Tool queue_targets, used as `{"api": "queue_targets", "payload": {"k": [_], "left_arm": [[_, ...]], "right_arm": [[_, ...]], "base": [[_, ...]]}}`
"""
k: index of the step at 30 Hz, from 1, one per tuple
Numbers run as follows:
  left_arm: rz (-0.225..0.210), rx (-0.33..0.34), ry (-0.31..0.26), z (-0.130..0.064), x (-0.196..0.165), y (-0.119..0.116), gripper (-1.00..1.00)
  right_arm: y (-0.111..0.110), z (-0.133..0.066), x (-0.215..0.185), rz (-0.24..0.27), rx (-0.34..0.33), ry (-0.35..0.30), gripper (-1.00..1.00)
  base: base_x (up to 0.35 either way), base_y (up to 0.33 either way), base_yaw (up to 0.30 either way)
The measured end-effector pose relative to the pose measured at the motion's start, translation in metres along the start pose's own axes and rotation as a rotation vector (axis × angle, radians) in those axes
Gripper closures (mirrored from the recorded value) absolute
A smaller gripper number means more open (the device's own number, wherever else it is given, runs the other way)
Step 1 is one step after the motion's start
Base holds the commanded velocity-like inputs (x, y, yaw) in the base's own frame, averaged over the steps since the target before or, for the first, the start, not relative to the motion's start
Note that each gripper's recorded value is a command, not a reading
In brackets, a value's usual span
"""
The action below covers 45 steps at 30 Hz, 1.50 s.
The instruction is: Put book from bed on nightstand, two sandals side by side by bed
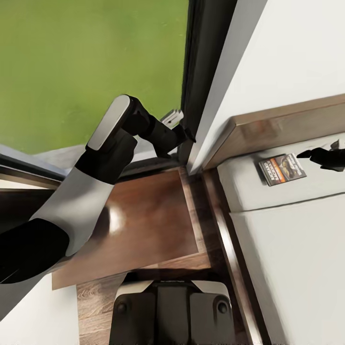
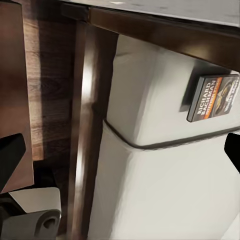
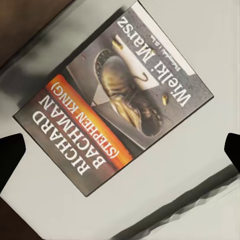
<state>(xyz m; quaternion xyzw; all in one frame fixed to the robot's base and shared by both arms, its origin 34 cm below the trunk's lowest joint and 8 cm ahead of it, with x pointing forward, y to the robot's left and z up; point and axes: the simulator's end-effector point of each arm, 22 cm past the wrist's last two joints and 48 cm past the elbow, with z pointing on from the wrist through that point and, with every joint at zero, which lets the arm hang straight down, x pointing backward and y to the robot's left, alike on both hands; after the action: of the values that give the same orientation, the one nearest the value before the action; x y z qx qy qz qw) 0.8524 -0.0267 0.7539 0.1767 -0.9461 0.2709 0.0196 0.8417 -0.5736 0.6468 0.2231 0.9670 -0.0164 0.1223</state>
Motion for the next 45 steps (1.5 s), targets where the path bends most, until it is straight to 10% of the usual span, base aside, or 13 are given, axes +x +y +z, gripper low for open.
{"api": "queue_targets", "payload": {"k": [45], "left_arm": [[-0.032,-0.012,0.049,0.034,0.006,0.022,-1.0]], "right_arm": [[0.0,0.029,0.011,-0.018,0.007,0.013,-1.0]], "base": [[0.0,0.0,-0.051]]}}
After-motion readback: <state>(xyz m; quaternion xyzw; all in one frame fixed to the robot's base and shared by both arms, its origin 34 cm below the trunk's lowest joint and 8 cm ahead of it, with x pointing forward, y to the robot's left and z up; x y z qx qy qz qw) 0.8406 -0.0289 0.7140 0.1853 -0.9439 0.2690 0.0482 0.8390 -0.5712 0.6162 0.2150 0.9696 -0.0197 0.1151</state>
